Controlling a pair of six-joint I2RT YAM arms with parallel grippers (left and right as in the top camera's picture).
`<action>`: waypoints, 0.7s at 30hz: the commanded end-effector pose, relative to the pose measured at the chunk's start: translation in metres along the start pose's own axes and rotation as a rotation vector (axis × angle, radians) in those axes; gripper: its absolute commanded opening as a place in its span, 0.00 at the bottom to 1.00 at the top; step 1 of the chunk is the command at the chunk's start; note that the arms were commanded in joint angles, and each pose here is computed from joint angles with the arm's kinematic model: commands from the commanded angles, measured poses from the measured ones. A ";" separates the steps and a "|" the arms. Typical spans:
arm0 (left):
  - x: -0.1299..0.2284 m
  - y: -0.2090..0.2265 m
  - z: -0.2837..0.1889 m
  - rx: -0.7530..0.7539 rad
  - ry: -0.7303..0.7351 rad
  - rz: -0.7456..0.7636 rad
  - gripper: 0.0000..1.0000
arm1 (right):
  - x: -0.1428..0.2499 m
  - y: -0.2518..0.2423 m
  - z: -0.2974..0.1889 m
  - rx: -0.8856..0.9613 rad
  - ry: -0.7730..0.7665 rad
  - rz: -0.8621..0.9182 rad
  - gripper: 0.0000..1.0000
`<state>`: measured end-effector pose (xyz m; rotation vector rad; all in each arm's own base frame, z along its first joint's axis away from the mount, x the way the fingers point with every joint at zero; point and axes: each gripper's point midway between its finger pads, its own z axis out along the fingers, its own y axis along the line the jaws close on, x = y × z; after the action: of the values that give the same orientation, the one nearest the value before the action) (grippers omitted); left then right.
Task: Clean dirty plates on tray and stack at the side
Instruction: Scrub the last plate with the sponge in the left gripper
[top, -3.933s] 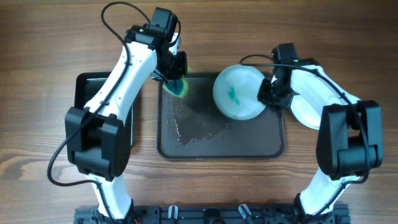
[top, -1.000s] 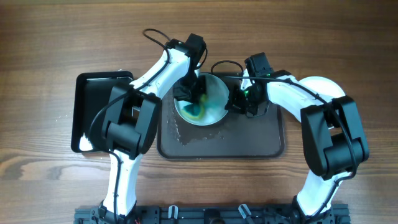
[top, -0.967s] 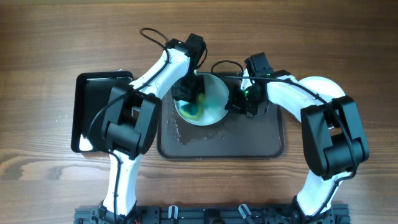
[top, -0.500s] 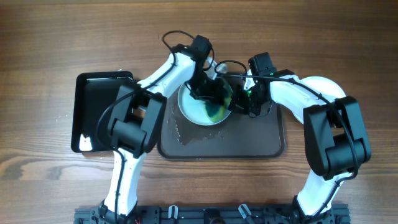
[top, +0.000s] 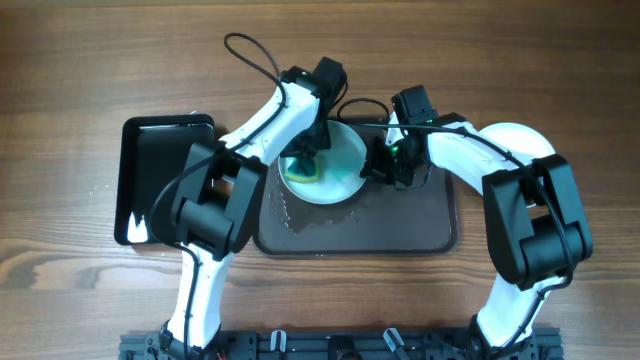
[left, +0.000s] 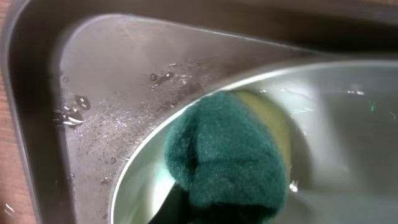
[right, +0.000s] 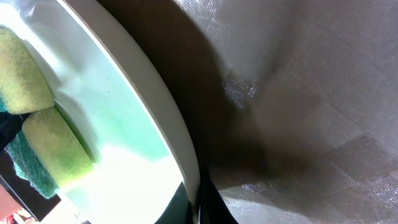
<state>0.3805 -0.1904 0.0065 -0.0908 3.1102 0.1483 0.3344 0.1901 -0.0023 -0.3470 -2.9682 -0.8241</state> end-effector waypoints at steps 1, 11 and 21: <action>0.081 -0.096 -0.007 0.607 0.278 0.551 0.04 | 0.008 -0.039 0.015 0.114 0.026 0.053 0.04; -0.028 -0.009 0.031 0.198 -0.001 0.016 0.04 | 0.008 -0.040 0.014 0.116 0.028 0.055 0.04; 0.035 -0.009 0.027 0.098 0.183 0.194 0.04 | 0.008 -0.039 0.014 0.114 0.026 0.056 0.04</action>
<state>0.3920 -0.1827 0.0081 -0.2347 3.0656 0.1484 0.3358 0.1918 -0.0020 -0.3333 -2.9691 -0.8433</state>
